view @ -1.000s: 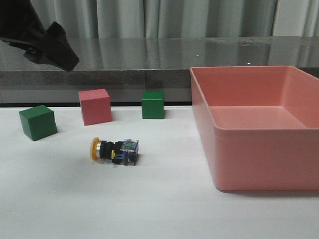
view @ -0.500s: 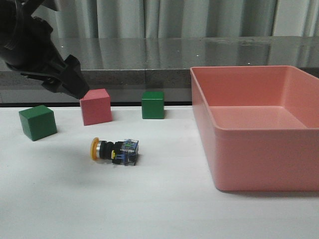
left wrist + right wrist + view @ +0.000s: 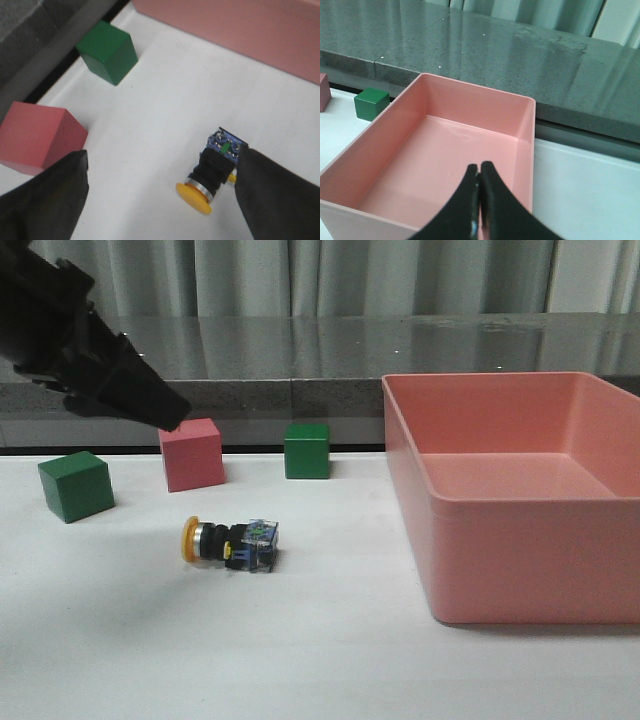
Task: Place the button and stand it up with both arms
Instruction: 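Move the left gripper down to the button lying on its side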
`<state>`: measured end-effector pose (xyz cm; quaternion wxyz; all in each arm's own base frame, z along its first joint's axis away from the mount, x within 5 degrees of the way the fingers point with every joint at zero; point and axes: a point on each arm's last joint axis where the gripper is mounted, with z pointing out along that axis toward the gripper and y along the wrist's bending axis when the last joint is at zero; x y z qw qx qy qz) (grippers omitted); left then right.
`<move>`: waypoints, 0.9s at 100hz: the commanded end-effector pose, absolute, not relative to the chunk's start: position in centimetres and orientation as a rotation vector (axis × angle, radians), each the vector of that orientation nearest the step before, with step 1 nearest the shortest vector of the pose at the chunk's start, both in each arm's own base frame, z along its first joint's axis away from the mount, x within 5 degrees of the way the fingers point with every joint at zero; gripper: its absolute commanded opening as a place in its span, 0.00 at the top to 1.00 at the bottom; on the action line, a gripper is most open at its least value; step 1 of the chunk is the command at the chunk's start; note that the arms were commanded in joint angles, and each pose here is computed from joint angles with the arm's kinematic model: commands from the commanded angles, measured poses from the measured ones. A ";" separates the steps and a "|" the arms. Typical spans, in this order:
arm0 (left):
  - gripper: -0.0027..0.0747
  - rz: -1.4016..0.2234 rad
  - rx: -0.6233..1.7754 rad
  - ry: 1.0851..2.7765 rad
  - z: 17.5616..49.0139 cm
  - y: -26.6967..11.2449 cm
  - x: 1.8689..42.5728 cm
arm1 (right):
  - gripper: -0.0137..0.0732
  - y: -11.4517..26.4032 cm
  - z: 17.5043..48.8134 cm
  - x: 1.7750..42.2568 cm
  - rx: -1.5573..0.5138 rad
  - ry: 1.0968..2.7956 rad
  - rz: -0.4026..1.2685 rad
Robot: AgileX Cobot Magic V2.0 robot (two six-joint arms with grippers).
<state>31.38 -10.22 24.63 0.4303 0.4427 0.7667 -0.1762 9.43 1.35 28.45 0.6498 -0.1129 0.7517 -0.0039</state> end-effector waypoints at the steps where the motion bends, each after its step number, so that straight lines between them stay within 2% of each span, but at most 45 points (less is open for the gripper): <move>1: 0.23 -0.517 1.081 1.761 27.2 -9.3 31.6 | 0.97 1.2 30.0 9.5 -0.227 1.611 -0.021; 13: 0.23 -0.588 1.094 1.769 26.1 -8.5 32.0 | 0.97 1.2 30.0 9.5 -0.227 1.611 -0.021; 49: 0.23 -0.764 1.111 1.800 23.1 -9.3 32.7 | 0.97 1.2 30.0 9.5 -0.227 1.611 -0.021; 60: 0.23 -0.739 1.207 1.736 21.9 -9.4 32.9 | 0.97 1.2 30.0 9.5 -0.227 1.611 -0.021; 75: 0.23 -0.778 1.302 1.557 21.0 -10.0 33.0 | 0.97 1.2 30.0 9.5 -0.227 1.611 -0.021; 90: 0.23 -0.781 1.291 1.504 19.9 -10.1 33.6 | 0.97 1.2 30.0 9.5 -0.227 1.611 -0.021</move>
